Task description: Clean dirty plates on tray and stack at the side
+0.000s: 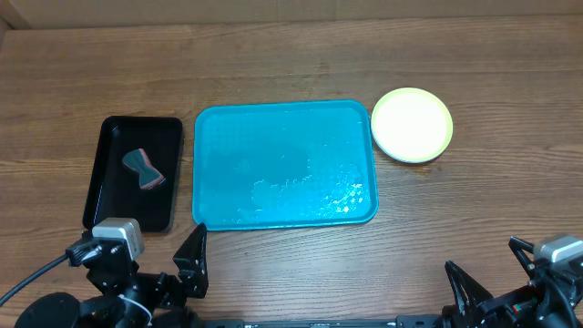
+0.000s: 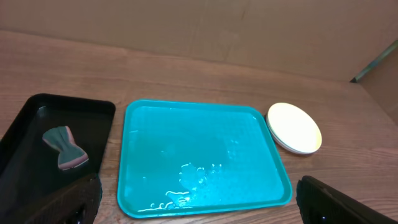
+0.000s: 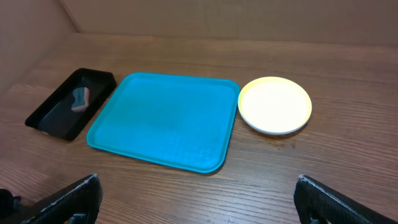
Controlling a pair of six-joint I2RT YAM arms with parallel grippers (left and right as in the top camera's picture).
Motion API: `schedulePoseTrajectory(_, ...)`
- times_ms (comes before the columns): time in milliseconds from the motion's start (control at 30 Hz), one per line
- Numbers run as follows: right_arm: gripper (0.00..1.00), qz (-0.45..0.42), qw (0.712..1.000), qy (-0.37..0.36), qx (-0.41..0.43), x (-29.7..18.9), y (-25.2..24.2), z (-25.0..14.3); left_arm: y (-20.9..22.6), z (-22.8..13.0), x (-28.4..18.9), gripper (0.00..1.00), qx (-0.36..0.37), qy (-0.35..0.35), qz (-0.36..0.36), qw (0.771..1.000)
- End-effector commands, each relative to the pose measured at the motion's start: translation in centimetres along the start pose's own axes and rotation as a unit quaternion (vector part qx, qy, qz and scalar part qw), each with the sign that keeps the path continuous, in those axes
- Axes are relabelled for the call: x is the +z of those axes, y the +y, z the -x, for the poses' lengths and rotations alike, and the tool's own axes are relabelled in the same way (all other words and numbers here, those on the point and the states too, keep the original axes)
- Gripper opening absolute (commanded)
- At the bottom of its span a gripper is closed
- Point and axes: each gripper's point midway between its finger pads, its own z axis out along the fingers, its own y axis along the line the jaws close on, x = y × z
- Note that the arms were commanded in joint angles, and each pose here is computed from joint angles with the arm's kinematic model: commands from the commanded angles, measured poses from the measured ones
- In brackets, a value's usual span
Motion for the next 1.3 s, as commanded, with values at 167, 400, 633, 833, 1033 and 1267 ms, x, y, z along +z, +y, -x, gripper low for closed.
schedulePoseTrajectory(167,1.00,-0.003,1.000,0.000,-0.003,0.1,-0.1,0.1,0.2,-0.5,0.2,1.00,0.003,0.006,0.003,1.000)
schedulePoseTrajectory(400,1.00,-0.003,1.000,-0.001,-0.003,0.1,-0.1,0.1,0.2,-0.5,0.2,1.00,0.003,0.006,0.003,1.000)
schedulePoseTrajectory(633,1.00,0.001,1.000,0.000,-0.005,0.1,0.0,0.1,0.2,-0.5,0.2,1.00,0.003,0.006,0.003,1.000)
schedulePoseTrajectory(833,1.00,0.001,1.000,0.007,-0.009,-0.2,0.0,-0.5,0.2,-0.5,0.2,1.00,0.003,0.006,0.003,1.000)
schedulePoseTrajectory(1033,1.00,-0.001,1.000,0.008,-0.007,0.7,-0.4,-1.9,0.2,-0.5,0.2,1.00,0.003,0.006,0.003,1.000)
schedulePoseTrajectory(1267,1.00,0.008,0.996,-0.078,-0.030,5.9,-1.6,-2.5,0.2,-0.5,0.2,1.00,0.003,0.006,0.003,1.000)
